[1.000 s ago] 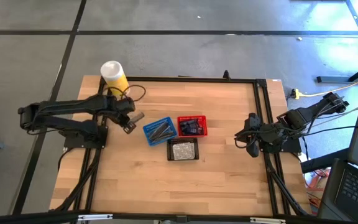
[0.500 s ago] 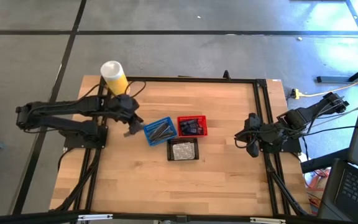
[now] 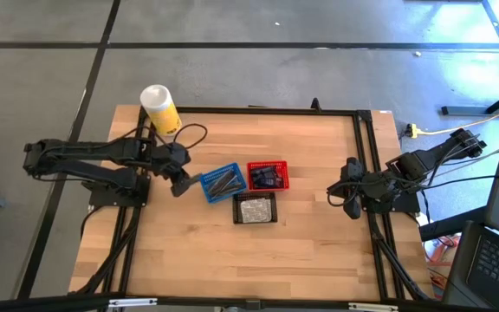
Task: Pick & Place Travel size toiletries
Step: Put the black comb into the blue bin
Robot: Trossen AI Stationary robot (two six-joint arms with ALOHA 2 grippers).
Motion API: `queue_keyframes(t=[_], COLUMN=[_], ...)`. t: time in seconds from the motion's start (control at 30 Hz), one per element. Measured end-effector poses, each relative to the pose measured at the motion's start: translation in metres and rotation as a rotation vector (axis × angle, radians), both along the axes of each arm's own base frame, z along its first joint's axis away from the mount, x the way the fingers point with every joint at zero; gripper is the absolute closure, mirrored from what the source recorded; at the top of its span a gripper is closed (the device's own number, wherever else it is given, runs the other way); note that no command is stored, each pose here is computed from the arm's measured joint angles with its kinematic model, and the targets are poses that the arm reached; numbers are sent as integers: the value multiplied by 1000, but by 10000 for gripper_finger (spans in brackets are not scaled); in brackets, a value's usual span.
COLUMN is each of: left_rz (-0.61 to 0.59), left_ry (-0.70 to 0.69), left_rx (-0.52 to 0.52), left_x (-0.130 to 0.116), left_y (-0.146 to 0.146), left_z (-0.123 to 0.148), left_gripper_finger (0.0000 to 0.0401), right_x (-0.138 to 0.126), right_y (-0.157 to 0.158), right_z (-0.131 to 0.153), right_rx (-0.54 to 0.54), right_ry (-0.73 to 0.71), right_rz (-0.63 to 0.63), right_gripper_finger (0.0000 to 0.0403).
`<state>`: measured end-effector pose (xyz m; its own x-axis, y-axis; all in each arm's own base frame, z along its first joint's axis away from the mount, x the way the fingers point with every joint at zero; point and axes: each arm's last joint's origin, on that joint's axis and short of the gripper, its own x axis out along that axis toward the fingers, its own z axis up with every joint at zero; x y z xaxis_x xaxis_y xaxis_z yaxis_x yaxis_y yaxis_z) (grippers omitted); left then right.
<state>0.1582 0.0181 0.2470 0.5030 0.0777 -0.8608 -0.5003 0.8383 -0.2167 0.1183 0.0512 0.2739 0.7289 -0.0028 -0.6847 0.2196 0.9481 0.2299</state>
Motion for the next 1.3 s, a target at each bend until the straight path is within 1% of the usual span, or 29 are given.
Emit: queue_keyframes(t=[0.13, 0.27, 0.33, 0.4, 0.5, 0.63, 0.83, 0.97, 1.07, 1.2, 1.3], left_rz=[-12, 81, 117, 146, 197, 211, 183, 143, 115, 87, 68], left_ry=[51, 148, 181, 201, 217, 272, 390, 469, 492, 477, 492], left_rx=[-22, -2, 9, -5, -5, 18, 30, 50, 59, 99, 112], left_x=[-4, -13, -16, -18, -19, -13, 1, 9, 15, 24, 27], left_y=[-3, -6, -7, -9, -8, -7, -7, -6, -6, -5, -5], left_z=[-2, -6, -8, -8, -10, -16, -31, -42, -48, -54, -57], left_gripper_finger=[331, 283, 264, 252, 245, 254, 271, 272, 260, 233, 212], right_x=[0, 0, 0, 0, 0, 0, 0, 0, 0, 0, 0], right_y=[0, 0, 0, 0, 0, 0, 0, 0, 0, 0, 0], right_z=[0, 0, 0, 0, 0, 0, 0, 0, 0, 0, 0], right_rx=[0, 0, 0, 0, 0, 0, 0, 0, 0, 0, 0], right_ry=[0, 0, 0, 0, 0, 0, 0, 0, 0, 0, 0], right_rz=[0, 0, 0, 0, 0, 0, 0, 0, 0, 0, 0], right_gripper_finger=[348, 340, 335, 330, 323, 315, 303, 296, 291, 284, 279])
